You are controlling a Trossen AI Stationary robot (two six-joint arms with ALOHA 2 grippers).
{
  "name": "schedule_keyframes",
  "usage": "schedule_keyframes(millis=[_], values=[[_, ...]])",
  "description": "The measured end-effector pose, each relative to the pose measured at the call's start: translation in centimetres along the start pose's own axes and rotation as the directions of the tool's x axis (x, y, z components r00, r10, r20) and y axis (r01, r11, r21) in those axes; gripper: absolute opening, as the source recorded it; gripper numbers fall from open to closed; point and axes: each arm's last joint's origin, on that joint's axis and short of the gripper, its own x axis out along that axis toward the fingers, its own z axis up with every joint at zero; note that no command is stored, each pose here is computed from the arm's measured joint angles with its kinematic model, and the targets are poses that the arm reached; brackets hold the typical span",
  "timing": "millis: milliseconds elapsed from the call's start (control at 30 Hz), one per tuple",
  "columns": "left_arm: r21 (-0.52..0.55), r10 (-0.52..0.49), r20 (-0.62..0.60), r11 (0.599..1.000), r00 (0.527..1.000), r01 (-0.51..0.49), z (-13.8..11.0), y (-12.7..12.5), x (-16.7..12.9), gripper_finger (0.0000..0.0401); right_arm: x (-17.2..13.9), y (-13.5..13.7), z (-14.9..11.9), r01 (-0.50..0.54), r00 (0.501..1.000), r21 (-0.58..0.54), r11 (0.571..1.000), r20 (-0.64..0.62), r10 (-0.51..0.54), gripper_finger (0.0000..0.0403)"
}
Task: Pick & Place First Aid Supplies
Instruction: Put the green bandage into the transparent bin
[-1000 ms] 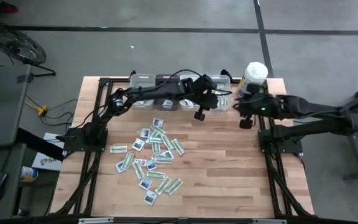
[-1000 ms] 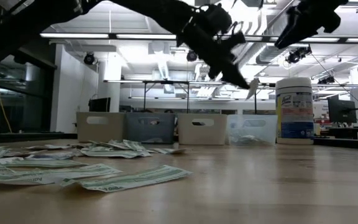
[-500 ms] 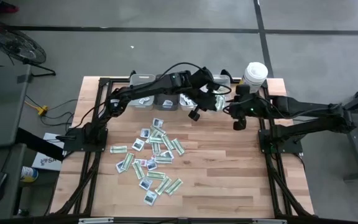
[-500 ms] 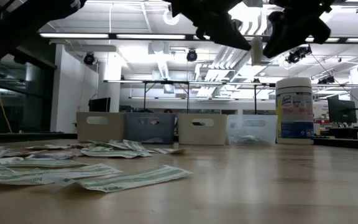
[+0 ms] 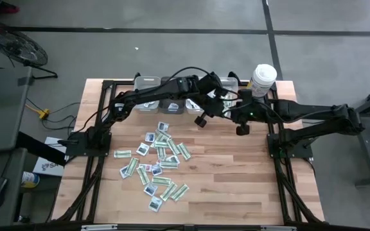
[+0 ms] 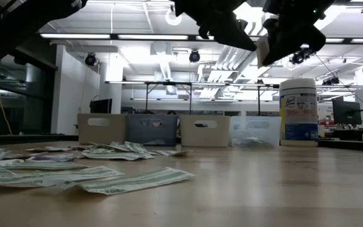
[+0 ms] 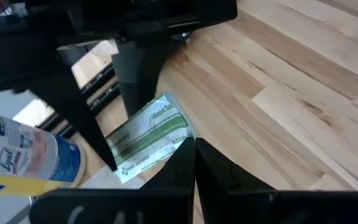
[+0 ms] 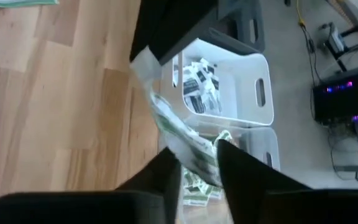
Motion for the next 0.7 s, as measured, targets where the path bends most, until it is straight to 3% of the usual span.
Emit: schedule_keyframes(millis=[100, 167, 367, 533, 700], values=[[-0.012, -0.001, -0.01, 1.0, 1.0, 0.001, -0.1, 0.0, 0.0, 0.0, 0.0, 0.1, -0.1, -0.014, 1.0, 0.012, 1.0, -0.002, 0.014, 0.003], [-0.022, 0.007, -0.021, 1.0, 1.0, -0.008, -0.1, 0.0, 0.0, 0.0001, -0.1, 0.1, -0.1, -0.034, 0.999, 0.014, 0.999, 0.008, 0.034, 0.001], [-0.027, 0.016, -0.053, 0.999, 0.998, -0.018, -0.3, -0.1, 0.0, 0.0033, 0.0, -0.2, -0.4, -0.051, 0.999, 0.111, 0.993, -0.007, 0.053, 0.0002], [-0.067, 0.009, -0.158, 0.998, 0.987, -0.019, -0.8, -0.4, -1.1, 0.0101, 0.2, -0.8, -0.8, -0.027, 0.999, 0.193, 0.981, -0.029, 0.034, 0.0001], [-0.147, 0.012, -0.319, 0.987, 0.948, -0.062, -1.2, -0.8, -4.0, 0.0152, 0.9, -2.0, -1.6, 0.02, 0.996, 0.318, 0.948, -0.085, 0.007, 0.0001]])
